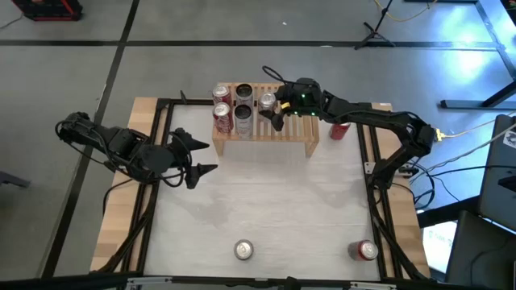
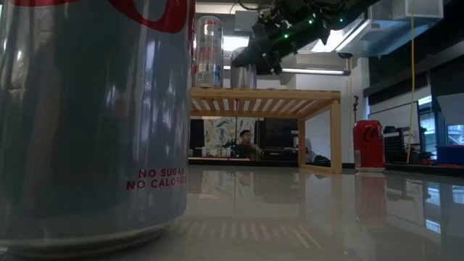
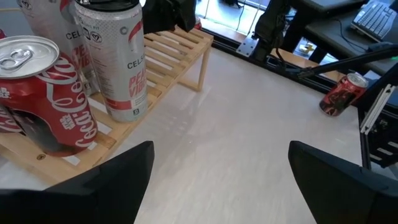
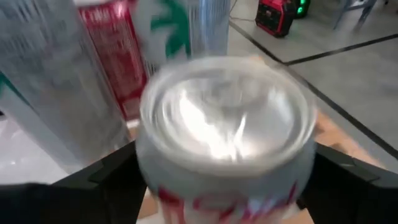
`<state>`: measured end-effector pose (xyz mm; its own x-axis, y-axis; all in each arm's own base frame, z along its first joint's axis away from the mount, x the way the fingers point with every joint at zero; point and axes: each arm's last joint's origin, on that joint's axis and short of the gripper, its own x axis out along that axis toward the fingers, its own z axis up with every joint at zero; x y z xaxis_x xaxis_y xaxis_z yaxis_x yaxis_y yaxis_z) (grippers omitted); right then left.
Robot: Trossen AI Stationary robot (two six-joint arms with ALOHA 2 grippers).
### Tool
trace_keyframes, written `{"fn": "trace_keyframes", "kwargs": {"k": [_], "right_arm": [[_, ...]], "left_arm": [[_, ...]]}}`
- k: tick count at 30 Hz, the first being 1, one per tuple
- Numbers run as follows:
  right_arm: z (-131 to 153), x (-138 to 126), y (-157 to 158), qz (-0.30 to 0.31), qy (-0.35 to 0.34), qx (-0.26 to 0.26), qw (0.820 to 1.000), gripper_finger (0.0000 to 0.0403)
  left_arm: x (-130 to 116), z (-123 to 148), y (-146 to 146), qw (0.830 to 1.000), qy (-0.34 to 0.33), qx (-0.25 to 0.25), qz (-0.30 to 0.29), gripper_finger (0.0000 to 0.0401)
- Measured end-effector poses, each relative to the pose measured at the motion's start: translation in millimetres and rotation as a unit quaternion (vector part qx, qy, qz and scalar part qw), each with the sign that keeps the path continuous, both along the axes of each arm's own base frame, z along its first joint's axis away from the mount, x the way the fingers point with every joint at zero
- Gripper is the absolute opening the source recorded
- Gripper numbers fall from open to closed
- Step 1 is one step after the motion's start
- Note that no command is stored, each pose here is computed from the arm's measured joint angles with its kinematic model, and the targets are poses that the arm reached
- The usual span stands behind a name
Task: Place canned beverage on shelf
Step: Put the left white soda can on the shelf, then put the white soda can on the shelf aligned with the other white soda can
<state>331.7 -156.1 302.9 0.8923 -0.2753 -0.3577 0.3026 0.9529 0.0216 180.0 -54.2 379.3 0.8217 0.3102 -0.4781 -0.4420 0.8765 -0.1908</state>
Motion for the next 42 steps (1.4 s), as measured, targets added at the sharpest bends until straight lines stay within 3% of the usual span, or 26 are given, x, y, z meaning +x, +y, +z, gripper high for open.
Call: {"fn": "trace_keyframes", "kwargs": {"k": [6,15,19,23,28,33,42], "right_arm": [[35,3,-2,0.008,-0.010,-0.032,0.999,0.0344],[110,-8,3,0.018,-0.005,-0.061,0.998,0.0344],[141,-23,16,0.059,0.012,-0.034,0.998,0.0344],[154,-36,51,0.131,0.014,0.022,0.991,0.0344],[133,-23,116,0.198,0.046,0.063,0.977,0.0344],[99,-10,177,0.223,0.074,0.078,0.969,0.0344],[30,-13,260,0.275,0.098,0.105,0.951,0.0344]], "left_arm": [[0,0,0,1.000,-0.002,-0.004,0.002,0.0360],[0,0,0,1.000,-0.003,-0.005,0.002,0.0360],[0,0,0,1.000,-0.001,-0.010,-0.003,0.0360],[3,-2,-5,1.000,0.006,-0.013,-0.015,0.0360],[11,-16,-23,0.997,0.042,-0.015,-0.065,0.0360],[26,-34,-47,0.991,0.082,-0.015,-0.105,0.0360],[40,-69,-102,0.981,0.119,-0.099,-0.113,0.0360]]}}
